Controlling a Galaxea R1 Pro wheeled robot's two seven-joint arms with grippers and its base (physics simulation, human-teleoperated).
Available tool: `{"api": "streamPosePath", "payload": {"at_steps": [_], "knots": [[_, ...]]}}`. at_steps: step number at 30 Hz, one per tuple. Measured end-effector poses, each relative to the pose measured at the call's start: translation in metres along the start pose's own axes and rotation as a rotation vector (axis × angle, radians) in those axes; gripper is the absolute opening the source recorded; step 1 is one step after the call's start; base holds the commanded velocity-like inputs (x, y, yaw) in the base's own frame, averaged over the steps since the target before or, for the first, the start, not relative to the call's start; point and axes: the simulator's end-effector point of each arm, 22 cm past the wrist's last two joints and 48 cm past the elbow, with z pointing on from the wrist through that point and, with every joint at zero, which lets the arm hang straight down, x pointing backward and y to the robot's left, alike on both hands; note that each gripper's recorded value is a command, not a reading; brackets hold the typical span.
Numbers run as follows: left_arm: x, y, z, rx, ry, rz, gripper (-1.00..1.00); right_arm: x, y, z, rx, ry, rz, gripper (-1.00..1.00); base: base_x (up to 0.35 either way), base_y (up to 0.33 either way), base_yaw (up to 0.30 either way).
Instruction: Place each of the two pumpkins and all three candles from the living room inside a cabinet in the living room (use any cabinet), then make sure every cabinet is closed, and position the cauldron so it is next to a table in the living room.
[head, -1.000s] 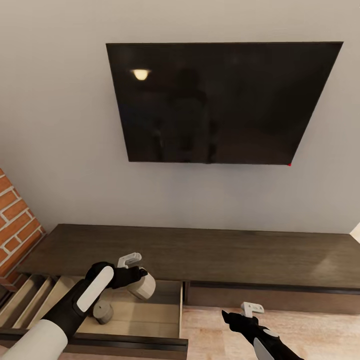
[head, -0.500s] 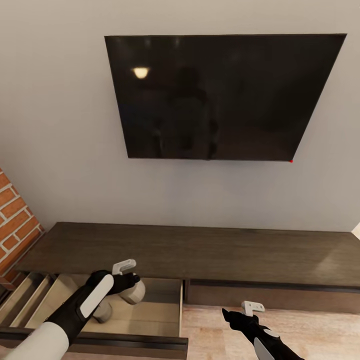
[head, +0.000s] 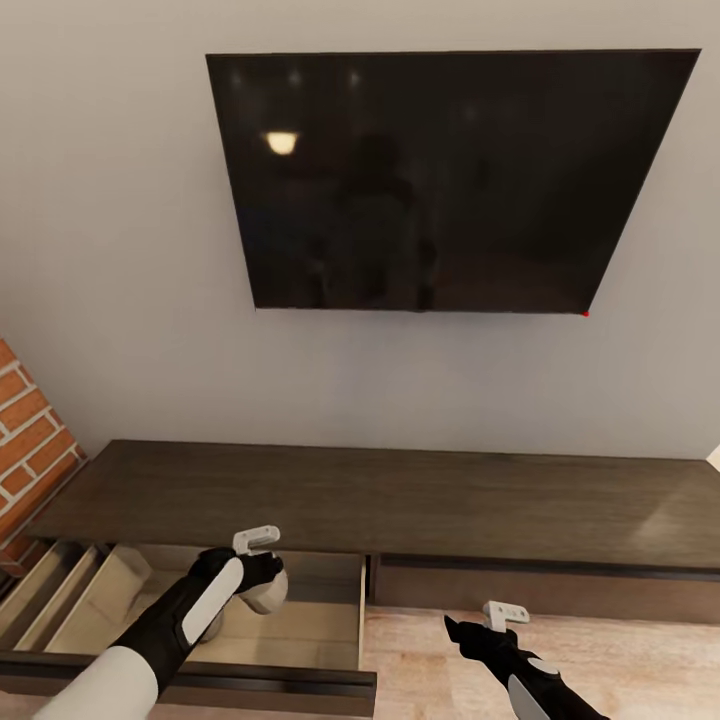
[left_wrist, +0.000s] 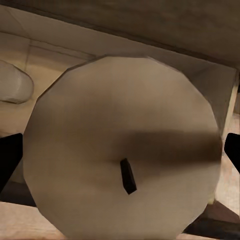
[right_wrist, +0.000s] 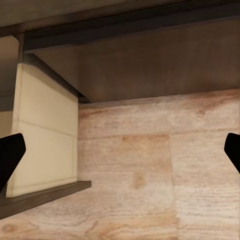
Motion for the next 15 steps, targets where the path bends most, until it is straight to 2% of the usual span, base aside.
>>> {"api": "streamPosePath", "payload": {"at_steps": [5,15], "knots": [[0.006,0.005,0.005,-0.105,-0.008,0.022,-1.0,0.005,-0.002,0.006,0.0,0.0,0.0,1.0,0.0,0.0,0.0],[0.016,0.004,0.02,-0.125,-0.008,0.03,-1.0,0.017,-0.006,0.019,0.0,0.0,-0.001,1.0,0.0,0.0,0.0]]}}
